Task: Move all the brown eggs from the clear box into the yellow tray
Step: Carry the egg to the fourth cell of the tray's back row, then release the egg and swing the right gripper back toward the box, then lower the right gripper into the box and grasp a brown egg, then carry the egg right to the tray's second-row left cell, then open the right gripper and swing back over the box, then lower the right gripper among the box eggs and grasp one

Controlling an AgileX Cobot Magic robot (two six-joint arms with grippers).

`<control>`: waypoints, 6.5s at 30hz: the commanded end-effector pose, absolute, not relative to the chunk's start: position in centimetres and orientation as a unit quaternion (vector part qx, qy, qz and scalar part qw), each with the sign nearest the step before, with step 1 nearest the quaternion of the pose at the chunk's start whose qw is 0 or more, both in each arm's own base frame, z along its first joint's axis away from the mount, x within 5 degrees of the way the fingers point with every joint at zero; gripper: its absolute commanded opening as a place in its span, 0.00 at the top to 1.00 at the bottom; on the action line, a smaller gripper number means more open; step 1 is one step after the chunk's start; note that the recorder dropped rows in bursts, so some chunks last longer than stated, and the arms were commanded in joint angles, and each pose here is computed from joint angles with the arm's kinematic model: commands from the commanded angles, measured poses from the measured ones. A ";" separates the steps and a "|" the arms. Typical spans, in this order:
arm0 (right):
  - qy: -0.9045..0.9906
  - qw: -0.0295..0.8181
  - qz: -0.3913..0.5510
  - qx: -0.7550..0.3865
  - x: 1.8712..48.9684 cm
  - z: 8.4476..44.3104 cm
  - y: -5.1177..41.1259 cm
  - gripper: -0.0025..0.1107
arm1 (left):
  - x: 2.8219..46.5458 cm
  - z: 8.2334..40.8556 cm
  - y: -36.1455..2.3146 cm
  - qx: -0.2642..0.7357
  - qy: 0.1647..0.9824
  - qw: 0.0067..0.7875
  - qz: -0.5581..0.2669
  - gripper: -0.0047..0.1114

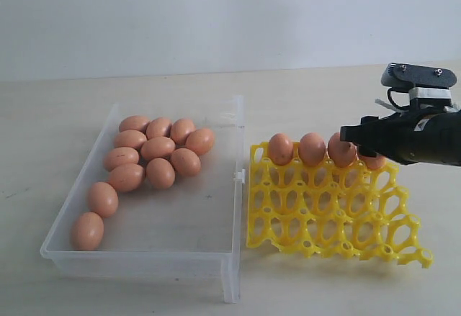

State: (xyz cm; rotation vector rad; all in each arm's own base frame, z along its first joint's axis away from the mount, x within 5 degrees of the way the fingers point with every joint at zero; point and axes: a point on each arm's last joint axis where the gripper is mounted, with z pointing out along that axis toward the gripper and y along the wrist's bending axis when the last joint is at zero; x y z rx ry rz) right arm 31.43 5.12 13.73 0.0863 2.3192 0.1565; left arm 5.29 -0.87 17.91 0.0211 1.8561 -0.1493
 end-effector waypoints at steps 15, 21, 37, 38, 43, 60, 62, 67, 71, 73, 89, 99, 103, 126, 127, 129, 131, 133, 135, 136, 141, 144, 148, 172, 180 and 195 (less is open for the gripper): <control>0.916 0.258 0.180 -0.248 30.2 23.6 24.1 0.61 | 5.3 18.1 -0.9 0.009 0.796 0.602 -0.064 0.96; 0.910 0.144 0.169 -0.350 33.7 19.4 33.2 0.61 | 5.3 18.1 -0.9 0.009 0.796 0.602 -0.064 0.96; 0.910 0.131 0.132 -0.371 37.1 16.4 36.1 0.60 | 5.3 18.1 -0.9 0.009 0.796 0.602 -0.064 0.96; 0.910 0.130 0.132 -0.371 37.2 16.2 36.1 0.58 | 5.3 18.1 -0.9 0.009 0.796 0.602 -0.064 0.96; 0.913 0.126 0.128 -0.367 37.3 15.2 36.2 0.50 | 5.3 18.1 -0.9 0.009 0.796 0.602 -0.064 0.96; 0.919 0.115 0.127 -0.354 37.7 11.4 36.5 0.50 | 5.3 18.1 -0.9 0.009 0.796 0.602 -0.064 0.96; 0.924 0.116 0.128 -0.342 37.8 11.2 36.6 0.51 | 5.3 18.1 -0.9 0.009 0.796 0.602 -0.064 0.96; 0.925 0.121 0.128 -0.336 37.9 11.2 36.6 0.69 | 5.3 18.1 -0.9 0.009 0.796 0.602 -0.064 0.96; 0.916 0.130 0.128 -0.356 37.9 12.1 36.6 0.98 | 5.3 18.1 -0.9 0.009 0.796 0.602 -0.064 0.96; 0.911 0.141 0.130 -0.366 37.9 13.0 36.6 0.98 | 5.3 18.1 -0.9 0.009 0.796 0.602 -0.064 0.96; 0.863 0.345 0.175 -0.326 33.7 22.0 31.2 0.98 | 5.3 18.1 -0.9 0.009 0.796 0.602 -0.064 0.96; 0.852 0.466 0.175 -0.160 29.8 20.2 20.7 0.98 | 5.3 18.1 -0.9 0.009 0.796 0.602 -0.064 0.96; 0.870 0.443 0.155 -0.151 29.8 18.2 19.3 0.98 | 5.3 18.1 -0.9 0.009 0.796 0.602 -0.064 0.96; 0.915 0.365 0.114 -0.129 31.2 12.1 17.6 0.98 | 5.3 18.1 -0.9 0.009 0.796 0.602 -0.064 0.96; 0.915 0.364 0.114 -0.129 31.2 12.0 17.6 0.98 | 5.3 18.1 -0.9 0.009 0.796 0.602 -0.064 0.96; 0.914 0.368 0.114 -0.128 31.3 12.0 17.6 0.98 | 5.3 18.1 -0.9 0.009 0.796 0.602 -0.064 0.96; 0.914 0.369 0.114 -0.128 31.3 12.1 17.6 0.98 | 5.3 18.1 -0.9 0.009 0.796 0.602 -0.064 0.96; 0.914 0.369 0.114 -0.128 31.3 12.1 17.6 0.98 | 5.3 18.1 -0.9 0.009 0.796 0.602 -0.064 0.96; 0.913 0.370 0.114 -0.128 31.3 12.1 17.6 0.94 | 5.3 18.1 -0.9 0.009 0.796 0.602 -0.064 0.96; 0.912 0.371 0.115 -0.128 31.3 12.2 17.6 0.86 | 5.3 18.1 -0.9 0.009 0.796 0.602 -0.064 0.96; 0.907 0.383 0.120 -0.125 31.3 13.2 17.6 0.44 | 5.3 18.1 -0.9 0.009 0.796 0.602 -0.064 0.96; 0.895 0.409 0.128 -0.122 31.3 15.0 17.6 0.42 | 5.3 18.1 -0.9 0.009 0.796 0.602 -0.064 0.96; 0.879 0.440 0.143 -0.116 31.0 17.5 17.6 0.42 | 5.3 18.1 -0.9 0.009 0.796 0.602 -0.064 0.96; 0.911 0.116 0.214 -0.332 33.1 19.3 35.9 0.50 | 5.3 18.1 -0.9 0.009 0.796 0.602 -0.064 0.96; 0.932 0.100 0.221 -0.270 35.3 16.5 37.2 0.50 | 5.3 18.1 -0.9 0.009 0.796 0.602 -0.064 0.96; 0.949 0.103 0.238 -0.177 37.7 15.7 35.5 0.50 | 5.3 18.1 -0.9 0.009 0.796 0.602 -0.064 0.96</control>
